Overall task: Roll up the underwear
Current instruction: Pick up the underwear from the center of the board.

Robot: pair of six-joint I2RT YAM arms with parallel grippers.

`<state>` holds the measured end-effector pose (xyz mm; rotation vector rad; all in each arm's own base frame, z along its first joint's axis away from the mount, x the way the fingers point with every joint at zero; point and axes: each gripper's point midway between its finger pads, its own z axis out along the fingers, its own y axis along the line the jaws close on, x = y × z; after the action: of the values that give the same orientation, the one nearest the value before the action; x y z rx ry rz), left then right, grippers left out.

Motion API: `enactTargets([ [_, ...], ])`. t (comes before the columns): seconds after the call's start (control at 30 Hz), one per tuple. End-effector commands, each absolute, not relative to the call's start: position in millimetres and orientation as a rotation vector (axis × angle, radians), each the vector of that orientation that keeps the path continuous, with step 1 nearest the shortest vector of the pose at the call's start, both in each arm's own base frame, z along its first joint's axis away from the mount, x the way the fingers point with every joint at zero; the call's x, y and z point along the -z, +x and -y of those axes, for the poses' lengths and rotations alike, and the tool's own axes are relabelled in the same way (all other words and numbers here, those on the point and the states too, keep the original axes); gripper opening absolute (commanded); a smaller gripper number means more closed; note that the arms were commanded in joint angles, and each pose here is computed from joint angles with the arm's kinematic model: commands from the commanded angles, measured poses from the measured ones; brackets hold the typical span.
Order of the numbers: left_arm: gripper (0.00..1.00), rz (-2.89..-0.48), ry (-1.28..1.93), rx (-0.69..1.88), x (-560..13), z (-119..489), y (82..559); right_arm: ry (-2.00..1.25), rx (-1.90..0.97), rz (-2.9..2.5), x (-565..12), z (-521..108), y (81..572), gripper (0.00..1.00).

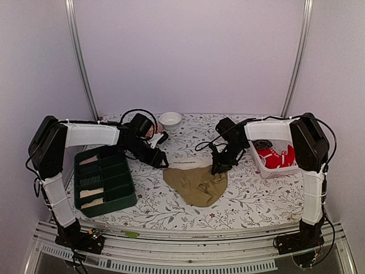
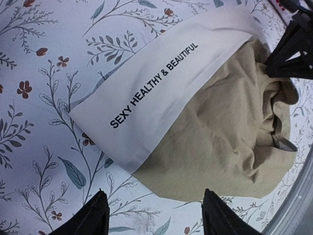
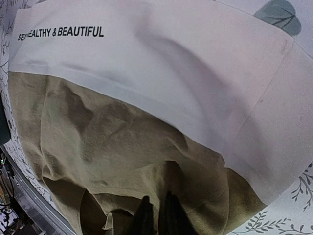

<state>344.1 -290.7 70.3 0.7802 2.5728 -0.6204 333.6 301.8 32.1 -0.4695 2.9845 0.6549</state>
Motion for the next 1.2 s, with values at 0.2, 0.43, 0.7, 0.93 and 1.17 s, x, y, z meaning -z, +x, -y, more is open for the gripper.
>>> enactTargets([
  [0.2,0.63,-2.571,0.769,0.62,-72,280,324,-0.456,-0.75,-2.773,-134,-307,352,0.0],
  [0.43,0.62,-2.535,0.769,0.632,-82,278,320,-0.245,-0.766,-2.853,-113,-235,299,0.0],
  [0.7,0.57,-2.516,0.839,0.676,-76,299,321,-0.163,-0.592,-3.112,-31,-185,221,0.0],
  [0.93,0.56,-2.487,0.825,0.791,-80,338,347,-0.206,-0.502,-3.14,-21,-177,224,0.0],
  [1.17,0.61,-2.464,0.773,0.948,-72,371,364,-0.248,-0.582,-3.013,-51,-196,254,0.0],
])
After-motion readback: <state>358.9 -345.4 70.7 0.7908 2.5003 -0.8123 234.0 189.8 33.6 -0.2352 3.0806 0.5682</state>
